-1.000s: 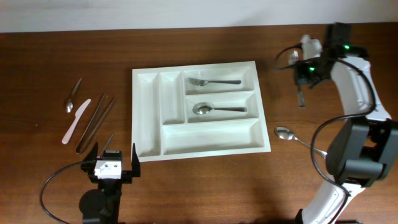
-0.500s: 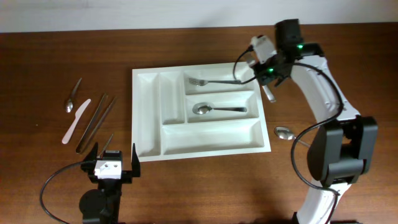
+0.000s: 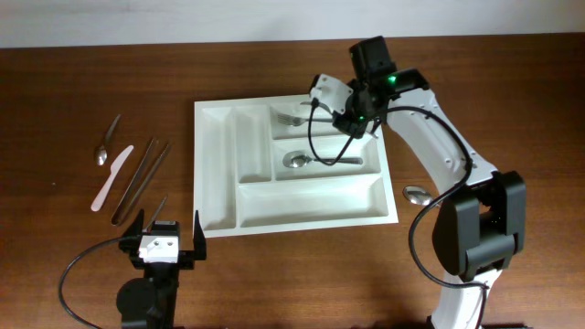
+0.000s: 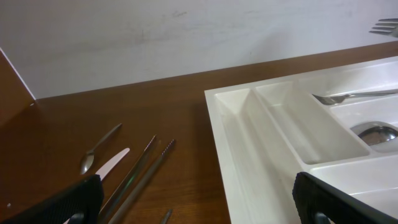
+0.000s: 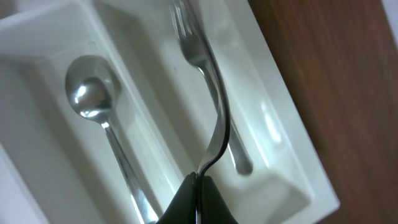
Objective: Pack container
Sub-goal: 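Lower the fork beside the first fork and open the right gripper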
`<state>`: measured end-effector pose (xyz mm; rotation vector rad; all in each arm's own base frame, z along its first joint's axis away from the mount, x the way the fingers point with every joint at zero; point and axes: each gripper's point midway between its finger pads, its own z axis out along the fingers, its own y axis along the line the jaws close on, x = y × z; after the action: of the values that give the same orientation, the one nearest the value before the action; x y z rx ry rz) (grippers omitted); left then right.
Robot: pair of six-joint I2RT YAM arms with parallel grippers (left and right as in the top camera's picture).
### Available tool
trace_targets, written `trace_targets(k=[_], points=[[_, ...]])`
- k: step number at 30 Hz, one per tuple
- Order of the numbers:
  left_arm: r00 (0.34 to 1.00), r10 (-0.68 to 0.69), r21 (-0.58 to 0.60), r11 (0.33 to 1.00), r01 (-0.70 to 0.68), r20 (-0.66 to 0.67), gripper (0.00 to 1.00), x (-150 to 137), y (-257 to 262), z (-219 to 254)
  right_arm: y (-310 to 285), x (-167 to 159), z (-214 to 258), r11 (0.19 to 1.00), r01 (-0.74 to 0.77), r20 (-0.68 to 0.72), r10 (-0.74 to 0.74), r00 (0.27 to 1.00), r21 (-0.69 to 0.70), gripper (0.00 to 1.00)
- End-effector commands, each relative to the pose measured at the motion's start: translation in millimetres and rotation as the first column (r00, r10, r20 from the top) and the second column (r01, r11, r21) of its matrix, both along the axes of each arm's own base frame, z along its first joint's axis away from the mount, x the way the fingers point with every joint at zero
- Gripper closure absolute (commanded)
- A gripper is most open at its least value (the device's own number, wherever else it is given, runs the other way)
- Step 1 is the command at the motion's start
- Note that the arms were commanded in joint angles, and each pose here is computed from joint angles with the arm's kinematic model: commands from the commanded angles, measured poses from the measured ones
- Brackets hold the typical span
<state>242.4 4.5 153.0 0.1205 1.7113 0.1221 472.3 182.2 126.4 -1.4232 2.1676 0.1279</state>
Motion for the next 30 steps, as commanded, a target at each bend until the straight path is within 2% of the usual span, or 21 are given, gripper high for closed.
trace_targets(k=[1, 10, 22, 30], points=[[1.000, -0.006, -0.013, 1.000, 0.006, 0.003, 0.01, 0.1, -1.6, -1.5, 14.0, 4.9, 9.7, 0.994, -0.108, 0.074, 0.109, 0.991, -0.024, 0.96], [1.000, -0.006, -0.013, 1.000, 0.006, 0.003, 0.01, 0.1, -1.6, -1.5, 21.9, 19.7, 6.4, 0.978, -0.196, 0.160, 0.204, 0.966, -0.066, 0.96], [1.000, -0.006, -0.013, 1.000, 0.006, 0.003, 0.01, 0.1, -1.6, -1.5, 36.8, 23.9, -31.7, 0.968, -0.248, 0.123, 0.250, 0.960, -0.032, 0.96], [1.000, -0.006, -0.013, 1.000, 0.006, 0.003, 0.01, 0.1, -1.6, -1.5, 49.8, 25.7, -36.2, 0.963, -0.271, 0.141, 0.270, 0.952, -0.018, 0.96]])
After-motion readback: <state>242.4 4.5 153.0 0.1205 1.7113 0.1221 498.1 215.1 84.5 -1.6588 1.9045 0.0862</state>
